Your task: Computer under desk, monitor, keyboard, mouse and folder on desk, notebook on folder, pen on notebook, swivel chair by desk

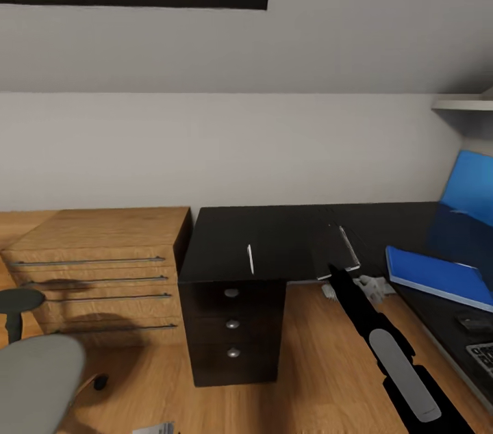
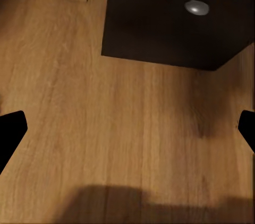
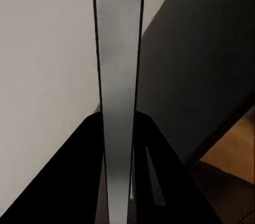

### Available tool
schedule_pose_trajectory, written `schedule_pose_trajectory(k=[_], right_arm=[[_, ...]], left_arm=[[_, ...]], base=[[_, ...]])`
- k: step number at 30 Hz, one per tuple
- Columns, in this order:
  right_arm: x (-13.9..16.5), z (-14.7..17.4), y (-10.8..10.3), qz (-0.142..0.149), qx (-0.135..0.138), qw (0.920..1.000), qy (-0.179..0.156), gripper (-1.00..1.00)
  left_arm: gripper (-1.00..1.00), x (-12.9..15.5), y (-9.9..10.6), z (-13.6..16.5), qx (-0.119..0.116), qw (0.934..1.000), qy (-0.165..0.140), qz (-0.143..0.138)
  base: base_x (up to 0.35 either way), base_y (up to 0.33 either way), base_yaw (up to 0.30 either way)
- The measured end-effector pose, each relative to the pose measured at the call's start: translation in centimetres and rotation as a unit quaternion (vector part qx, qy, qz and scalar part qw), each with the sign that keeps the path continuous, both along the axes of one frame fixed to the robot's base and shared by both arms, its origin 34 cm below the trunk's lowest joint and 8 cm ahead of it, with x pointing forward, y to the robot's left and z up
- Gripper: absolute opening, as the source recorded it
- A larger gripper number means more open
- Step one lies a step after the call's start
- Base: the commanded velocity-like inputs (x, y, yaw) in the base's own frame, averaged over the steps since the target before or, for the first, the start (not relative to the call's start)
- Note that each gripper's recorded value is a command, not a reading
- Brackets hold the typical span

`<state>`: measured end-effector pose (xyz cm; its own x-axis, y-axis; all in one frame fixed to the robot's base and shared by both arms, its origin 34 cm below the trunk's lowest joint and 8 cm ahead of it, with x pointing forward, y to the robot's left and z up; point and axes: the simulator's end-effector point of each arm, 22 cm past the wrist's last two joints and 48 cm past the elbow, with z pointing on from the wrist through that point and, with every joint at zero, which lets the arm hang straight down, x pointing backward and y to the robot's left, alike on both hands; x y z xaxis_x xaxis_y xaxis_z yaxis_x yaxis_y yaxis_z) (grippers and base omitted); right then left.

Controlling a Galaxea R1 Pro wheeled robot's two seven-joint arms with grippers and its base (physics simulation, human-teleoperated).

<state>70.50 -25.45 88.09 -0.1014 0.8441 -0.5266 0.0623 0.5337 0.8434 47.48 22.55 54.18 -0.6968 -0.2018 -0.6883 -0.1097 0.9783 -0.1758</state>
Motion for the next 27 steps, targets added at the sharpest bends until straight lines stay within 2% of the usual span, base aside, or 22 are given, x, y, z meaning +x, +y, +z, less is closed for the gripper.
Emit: schedule_pose_trajectory(k=[11,24,27], right_arm=[[0.1,-1.2,-1.6,-0.017,0.006,0.9998,0.012,-1.00],[0.2,-1.3,-1.7,-0.017,0.007,0.9998,0.011,-1.00],[0.2,-1.3,-1.6,-0.017,0.007,0.9998,0.010,-1.00]], left_arm=[[1.00,-0.2,0.1,-0.2,0.000,1.0000,0.003,0.002],[1.00,-0.6,-0.3,-0.6,-0.002,1.0000,0.009,0.000],[1.00,-0.8,-0.3,-0.8,-0.002,0.9999,0.012,-0.001]], base=[[0.000,0.000,-0.300],[0.000,0.000,-0.300],[0.000,0.000,-0.126]])
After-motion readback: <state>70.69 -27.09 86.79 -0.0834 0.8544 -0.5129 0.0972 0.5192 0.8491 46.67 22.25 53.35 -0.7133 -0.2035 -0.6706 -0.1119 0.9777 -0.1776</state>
